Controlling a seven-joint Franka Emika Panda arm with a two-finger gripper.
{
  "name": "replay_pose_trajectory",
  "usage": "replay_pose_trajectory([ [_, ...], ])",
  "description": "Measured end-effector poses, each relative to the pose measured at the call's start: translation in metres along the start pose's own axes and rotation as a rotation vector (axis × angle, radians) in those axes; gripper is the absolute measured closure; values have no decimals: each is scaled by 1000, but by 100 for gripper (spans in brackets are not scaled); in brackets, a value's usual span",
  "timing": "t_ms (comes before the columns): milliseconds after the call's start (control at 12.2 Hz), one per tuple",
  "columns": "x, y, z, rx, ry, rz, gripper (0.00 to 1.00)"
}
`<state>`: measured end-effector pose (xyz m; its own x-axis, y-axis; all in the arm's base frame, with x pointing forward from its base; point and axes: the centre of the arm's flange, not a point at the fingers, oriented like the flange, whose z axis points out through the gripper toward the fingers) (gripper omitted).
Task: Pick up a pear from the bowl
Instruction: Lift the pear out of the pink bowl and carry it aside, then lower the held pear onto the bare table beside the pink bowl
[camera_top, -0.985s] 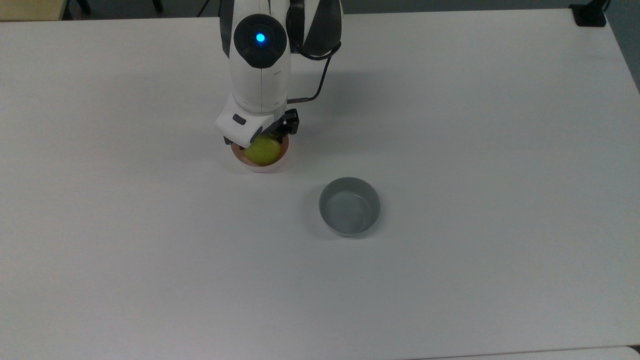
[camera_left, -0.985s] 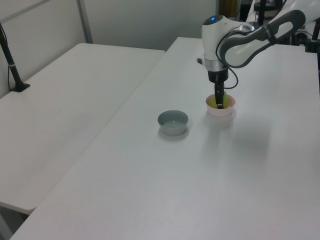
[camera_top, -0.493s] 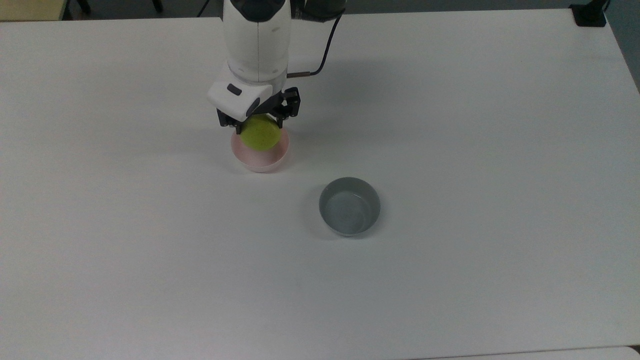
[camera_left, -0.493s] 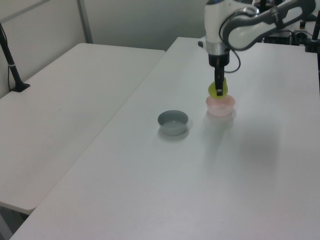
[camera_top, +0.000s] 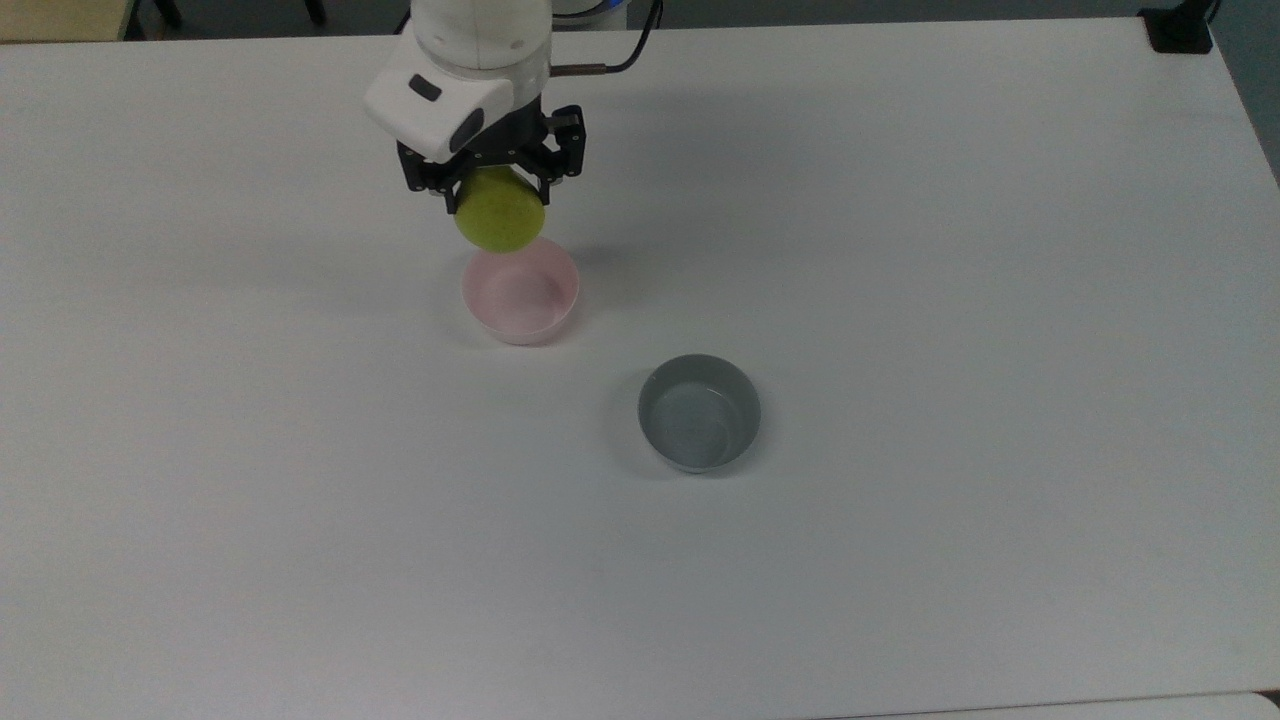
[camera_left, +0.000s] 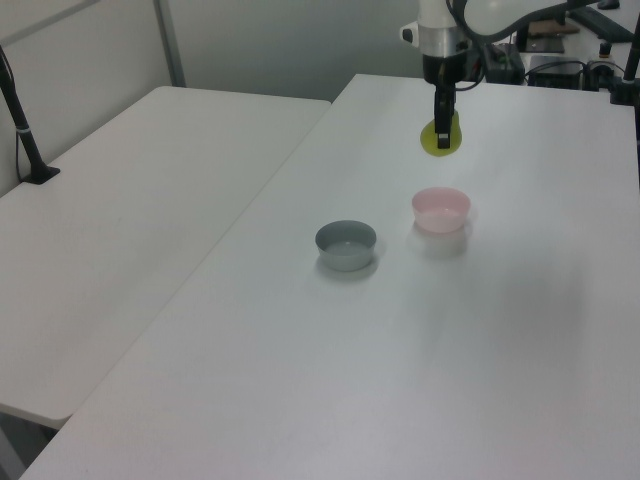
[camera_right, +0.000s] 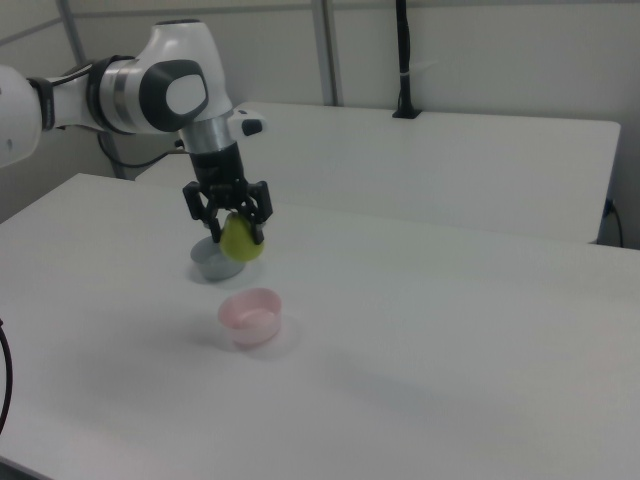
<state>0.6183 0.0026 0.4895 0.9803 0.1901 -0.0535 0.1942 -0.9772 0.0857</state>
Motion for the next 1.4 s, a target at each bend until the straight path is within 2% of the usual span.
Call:
replay_pose_trajectory([
  [246,-12,66,-10,-15,20,76,20],
  [493,-39,146,-7,-25,27,86,20],
  [657,-49,176,-2,-36,46,94,20],
  [985,-34,185,27,-46,59,90,20],
  [1396,-9,188,108,-43,30,77,20],
])
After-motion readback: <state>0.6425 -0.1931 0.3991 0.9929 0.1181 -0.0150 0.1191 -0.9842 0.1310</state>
